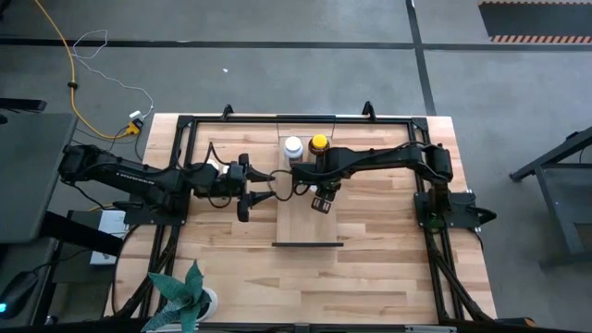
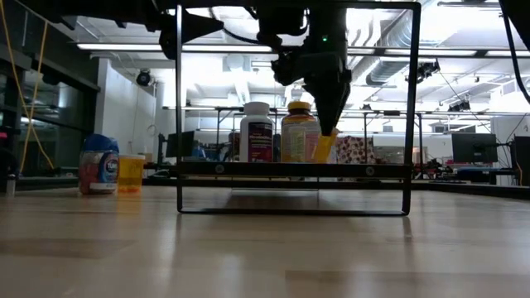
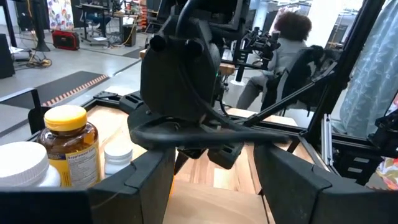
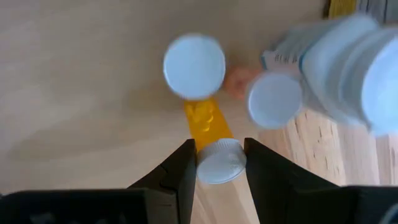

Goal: Pick and place medicine bottles onto shelf by color
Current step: Put the small orange pill bottle on the shelf

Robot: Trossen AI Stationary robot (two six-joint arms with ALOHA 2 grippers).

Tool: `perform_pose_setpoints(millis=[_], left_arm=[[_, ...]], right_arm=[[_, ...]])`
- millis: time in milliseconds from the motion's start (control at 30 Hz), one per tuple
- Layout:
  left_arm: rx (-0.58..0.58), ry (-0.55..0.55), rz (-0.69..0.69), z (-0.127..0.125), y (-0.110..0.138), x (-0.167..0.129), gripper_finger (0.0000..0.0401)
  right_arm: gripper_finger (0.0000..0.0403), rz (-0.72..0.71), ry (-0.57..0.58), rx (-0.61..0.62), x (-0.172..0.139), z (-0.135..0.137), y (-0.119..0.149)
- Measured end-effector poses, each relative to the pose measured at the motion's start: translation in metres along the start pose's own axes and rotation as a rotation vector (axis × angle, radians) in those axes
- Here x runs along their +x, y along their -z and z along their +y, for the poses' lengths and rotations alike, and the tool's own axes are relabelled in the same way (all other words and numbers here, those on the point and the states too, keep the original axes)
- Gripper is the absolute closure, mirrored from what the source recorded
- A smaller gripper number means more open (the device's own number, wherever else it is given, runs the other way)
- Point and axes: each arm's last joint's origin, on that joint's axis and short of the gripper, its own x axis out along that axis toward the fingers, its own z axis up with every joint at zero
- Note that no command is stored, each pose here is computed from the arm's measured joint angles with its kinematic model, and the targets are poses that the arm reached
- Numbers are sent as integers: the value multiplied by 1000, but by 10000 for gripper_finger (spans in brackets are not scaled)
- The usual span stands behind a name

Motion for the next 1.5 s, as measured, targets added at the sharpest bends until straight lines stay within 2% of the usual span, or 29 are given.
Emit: perform_pose_setpoints(millis=[167,500,800,1067,1233,1400,1500], left_arm=[[0,0,1,0,0,0,192],[0,-1,1,0,0,0,192],[0,-19,-2,1,0,0,192],[1,-19,1,1,0,0,192],[0,-19,-1,1,0,0,192],[-1,-17,-6,0,0,0,192],[0,-17,-5,0,0,0,192]], right_arm=[[290,-30,-18,-2,0,2,-3],[290,62,21,14,0,-2,6],[290,65,42,32,1,-7,5],[290,155,67,32,31,-8,-2],[290,162,66,7,30,-8,-3],[290,158,64,2,17,-9,-5],[290,207,79,-9,3,-11,-2]])
